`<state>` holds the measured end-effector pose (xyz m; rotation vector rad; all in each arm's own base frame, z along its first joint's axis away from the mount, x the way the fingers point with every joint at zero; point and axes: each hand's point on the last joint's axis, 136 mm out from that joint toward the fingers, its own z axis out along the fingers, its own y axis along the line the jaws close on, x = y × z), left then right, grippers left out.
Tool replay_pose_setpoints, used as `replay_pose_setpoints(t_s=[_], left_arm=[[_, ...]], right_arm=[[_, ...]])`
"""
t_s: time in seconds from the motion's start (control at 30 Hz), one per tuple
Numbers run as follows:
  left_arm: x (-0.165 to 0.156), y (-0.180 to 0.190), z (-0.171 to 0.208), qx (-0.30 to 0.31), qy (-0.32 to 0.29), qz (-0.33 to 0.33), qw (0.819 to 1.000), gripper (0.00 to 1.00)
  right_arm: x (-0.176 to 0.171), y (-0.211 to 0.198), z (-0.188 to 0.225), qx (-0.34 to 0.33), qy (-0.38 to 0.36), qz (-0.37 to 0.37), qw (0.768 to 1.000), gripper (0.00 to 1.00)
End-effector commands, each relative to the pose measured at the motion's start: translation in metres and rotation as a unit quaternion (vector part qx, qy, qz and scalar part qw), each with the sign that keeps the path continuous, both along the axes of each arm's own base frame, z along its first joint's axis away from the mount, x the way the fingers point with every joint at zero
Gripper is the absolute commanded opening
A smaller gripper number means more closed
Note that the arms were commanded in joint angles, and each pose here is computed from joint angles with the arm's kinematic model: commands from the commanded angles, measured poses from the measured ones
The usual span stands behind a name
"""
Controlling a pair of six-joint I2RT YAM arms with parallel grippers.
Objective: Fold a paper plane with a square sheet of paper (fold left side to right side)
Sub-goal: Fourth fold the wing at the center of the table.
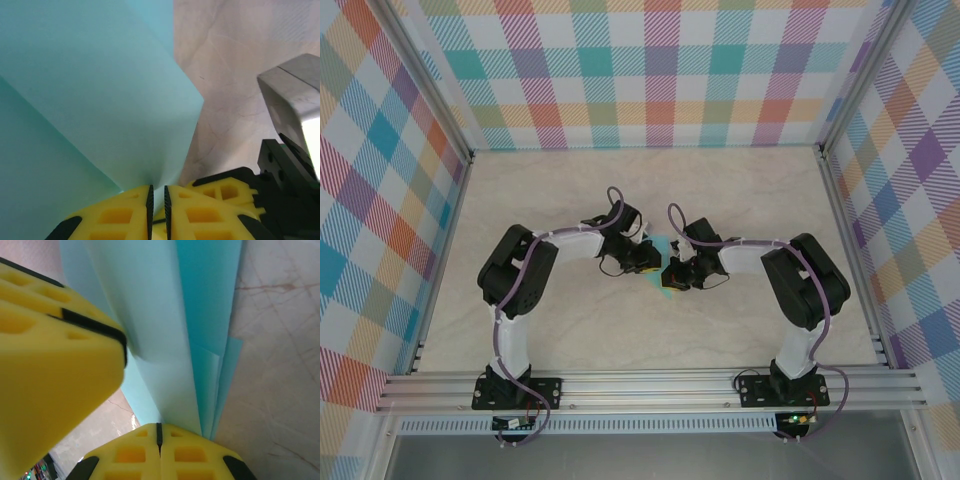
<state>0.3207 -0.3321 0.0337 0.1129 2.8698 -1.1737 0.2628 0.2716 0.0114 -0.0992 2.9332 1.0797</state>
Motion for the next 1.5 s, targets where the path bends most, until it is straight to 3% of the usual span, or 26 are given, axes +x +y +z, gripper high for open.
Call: replay_pose_setpoints(t_s=[0.0, 0.6, 1.03, 1.23, 1.37, 1.47], left_arm=[[-0.002, -0.013, 0.003, -0.025, 0.001, -0.01, 1.0, 0.16], [0.003, 0.007, -0.034, 0.048, 0.002, -0.001, 0.999, 0.15], [0.072, 0.049, -0.029, 0.058, -0.005, 0.033, 0.998, 0.16], [0.088, 0.042, 0.001, 0.015, -0.023, 0.032, 0.999, 0.22], [0.102, 0.034, 0.053, -0.105, -0.031, 0.051, 0.993, 0.28], [0.107, 0.055, 0.09, -0.134, -0.058, 0.074, 0.987, 0.35]], right_arm=[[-0.048, -0.037, -0.047, -0.108, 0.089, 0.004, 0.99, 0.02], [-0.052, -0.048, -0.05, -0.138, 0.091, 0.007, 0.986, 0.02], [-0.053, -0.046, -0.047, -0.129, 0.089, 0.007, 0.988, 0.02], [-0.045, -0.029, -0.034, -0.077, 0.069, 0.009, 0.995, 0.04], [-0.031, -0.003, -0.006, -0.005, 0.036, 0.027, 0.999, 0.09], [-0.017, 0.012, 0.027, 0.041, -0.01, 0.042, 0.998, 0.2]])
